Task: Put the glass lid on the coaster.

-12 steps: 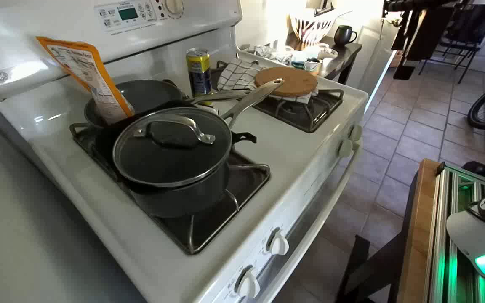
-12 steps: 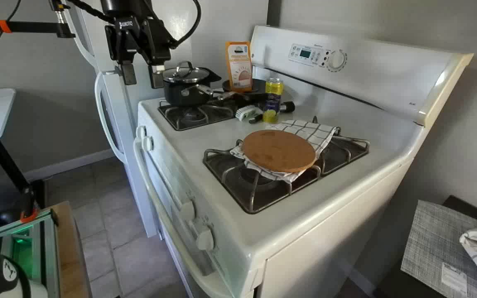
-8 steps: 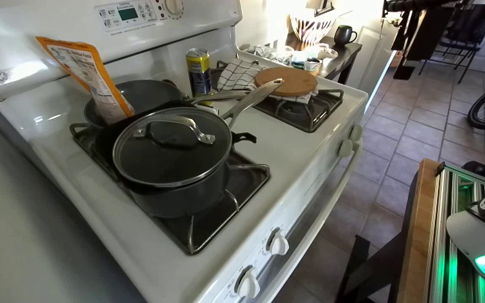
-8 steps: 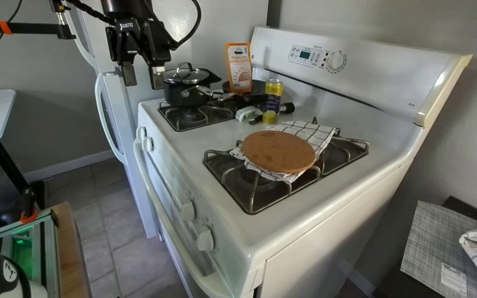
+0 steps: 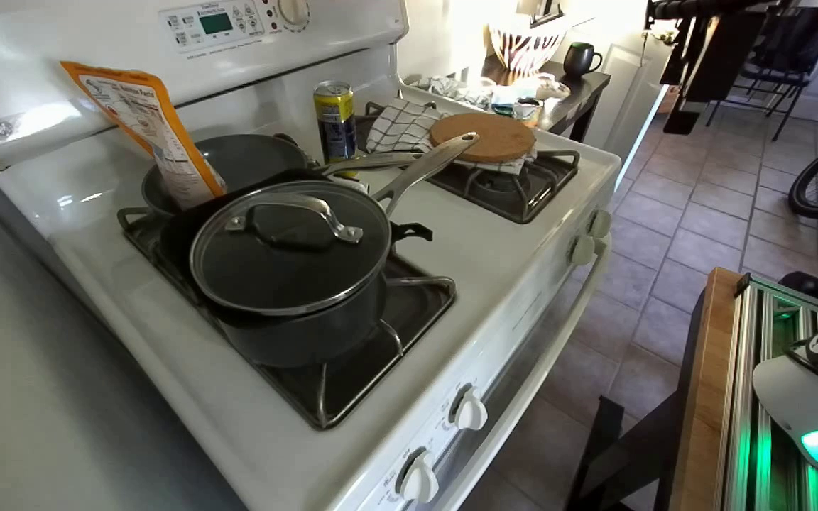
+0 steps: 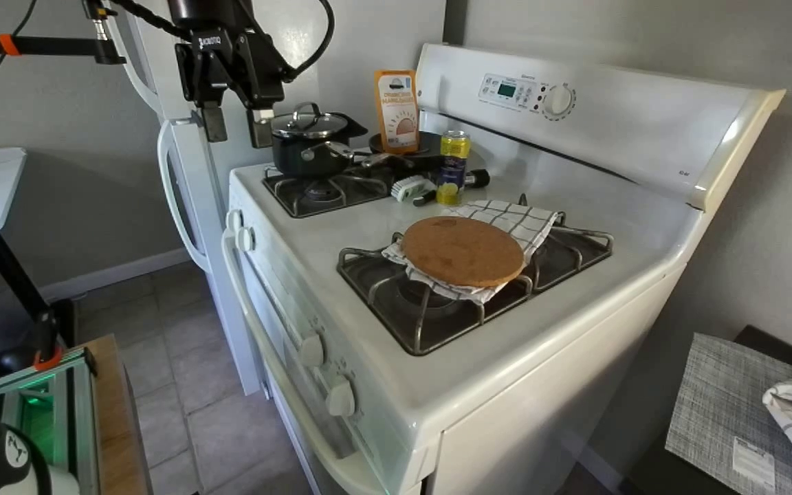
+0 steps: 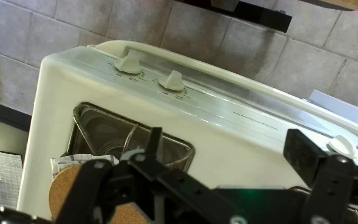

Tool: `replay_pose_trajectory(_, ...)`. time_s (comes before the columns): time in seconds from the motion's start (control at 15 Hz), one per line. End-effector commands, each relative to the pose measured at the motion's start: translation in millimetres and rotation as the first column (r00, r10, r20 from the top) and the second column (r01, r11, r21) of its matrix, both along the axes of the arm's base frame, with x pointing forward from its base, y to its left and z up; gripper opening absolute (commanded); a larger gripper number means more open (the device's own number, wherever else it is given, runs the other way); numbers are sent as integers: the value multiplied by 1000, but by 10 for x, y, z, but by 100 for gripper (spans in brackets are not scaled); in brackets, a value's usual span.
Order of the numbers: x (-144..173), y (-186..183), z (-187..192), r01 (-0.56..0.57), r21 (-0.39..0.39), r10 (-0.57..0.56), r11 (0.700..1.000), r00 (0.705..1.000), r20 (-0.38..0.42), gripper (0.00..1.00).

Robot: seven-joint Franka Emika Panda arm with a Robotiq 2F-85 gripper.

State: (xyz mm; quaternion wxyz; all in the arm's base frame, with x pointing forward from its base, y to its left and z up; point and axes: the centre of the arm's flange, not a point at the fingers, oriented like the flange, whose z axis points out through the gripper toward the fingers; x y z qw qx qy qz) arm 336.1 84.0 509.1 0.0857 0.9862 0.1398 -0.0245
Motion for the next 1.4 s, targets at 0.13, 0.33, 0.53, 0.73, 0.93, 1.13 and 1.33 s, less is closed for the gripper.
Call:
replay_pose_trajectory(0.13, 0, 0, 0, 0, 0, 0, 1000, 1000, 0, 100)
replay_pose_trajectory(0.33, 79, 13, 90, -19, 9, 18, 1000, 996, 90, 100)
replay_pose_trajectory(0.53, 294, 74, 244, -45, 7, 43, 999, 975, 217, 100)
replay_pose_trajectory(0.73, 643, 207, 397, -102, 42, 82, 994, 941, 330, 100)
replay_pose_trajectory(0.93, 1065, 448, 412, -130, 111, 76, 985, 913, 401, 100)
replay_pose_trajectory(1.13, 1391, 793, 400, -197, 220, 89, 955, 902, 422, 100)
replay_pose_trajectory(1.33, 1275, 805, 339, -202, 212, 97, 956, 901, 424, 100)
